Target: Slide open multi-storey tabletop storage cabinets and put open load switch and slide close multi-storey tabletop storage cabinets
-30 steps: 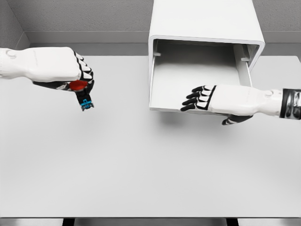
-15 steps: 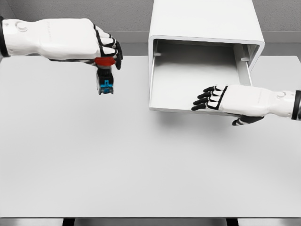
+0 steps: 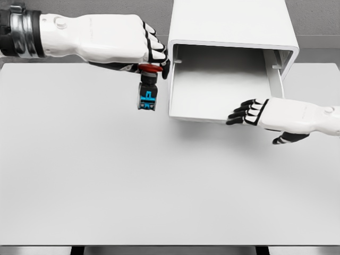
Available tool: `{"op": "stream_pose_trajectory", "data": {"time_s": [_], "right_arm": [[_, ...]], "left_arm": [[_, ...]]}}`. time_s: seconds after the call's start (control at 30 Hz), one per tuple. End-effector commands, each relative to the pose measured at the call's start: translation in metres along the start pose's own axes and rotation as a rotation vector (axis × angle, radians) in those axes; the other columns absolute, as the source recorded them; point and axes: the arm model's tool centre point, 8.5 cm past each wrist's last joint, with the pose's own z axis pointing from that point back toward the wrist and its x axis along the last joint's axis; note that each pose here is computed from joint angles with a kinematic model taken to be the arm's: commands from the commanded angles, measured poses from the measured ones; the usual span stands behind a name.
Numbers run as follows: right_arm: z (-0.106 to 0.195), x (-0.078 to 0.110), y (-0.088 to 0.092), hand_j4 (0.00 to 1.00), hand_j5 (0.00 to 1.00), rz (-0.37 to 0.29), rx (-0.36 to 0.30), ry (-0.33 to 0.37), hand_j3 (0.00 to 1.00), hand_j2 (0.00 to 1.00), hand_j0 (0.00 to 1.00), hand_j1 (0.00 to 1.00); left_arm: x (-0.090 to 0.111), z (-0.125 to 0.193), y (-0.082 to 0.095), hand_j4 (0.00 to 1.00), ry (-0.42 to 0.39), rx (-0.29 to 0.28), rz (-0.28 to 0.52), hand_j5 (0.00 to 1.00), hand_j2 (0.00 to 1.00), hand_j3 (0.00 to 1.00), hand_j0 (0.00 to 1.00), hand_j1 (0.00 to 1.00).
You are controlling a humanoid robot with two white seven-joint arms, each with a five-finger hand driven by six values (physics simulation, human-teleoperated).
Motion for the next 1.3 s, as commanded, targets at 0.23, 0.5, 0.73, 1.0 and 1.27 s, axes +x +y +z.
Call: {"op": "stream_pose_trajectory", "data": {"time_s": [0.23, 0.5, 0.73, 1.0, 1.27], "right_arm": [[0.016, -0.006, -0.008, 1.00, 1.00, 0.011, -0.020, 0.043, 1.00, 1.00, 1.00, 1.00], [0.037, -0.012, -0.029, 1.00, 1.00, 0.015, -0.105, 0.080, 1.00, 1.00, 1.00, 1.00], [0.065, -0.014, -0.044, 1.00, 1.00, -0.007, -0.170, 0.107, 1.00, 1.00, 1.00, 1.00], [0.099, -0.017, -0.051, 1.00, 1.00, -0.011, -0.228, 0.173, 1.00, 1.00, 1.00, 1.00], [0.102, -0.021, -0.032, 1.00, 1.00, -0.060, -0.193, 0.190, 1.00, 1.00, 1.00, 1.00]], "left_arm": [[0.000, -0.005, 0.002, 0.35, -0.009, 0.013, 0.006, 0.35, 0.35, 0.35, 0.35, 0.35], [-0.012, -0.030, -0.001, 0.35, -0.019, 0.045, 0.042, 0.35, 0.35, 0.35, 0.35, 0.35], [-0.028, -0.049, -0.003, 0.35, -0.004, 0.058, 0.072, 0.35, 0.35, 0.35, 0.35, 0.35], [-0.026, -0.087, -0.002, 0.35, -0.038, 0.067, 0.066, 0.35, 0.35, 0.35, 0.35, 0.35], [-0.028, -0.103, 0.002, 0.35, -0.006, 0.022, -0.018, 0.35, 0.35, 0.35, 0.35, 0.35]]}}
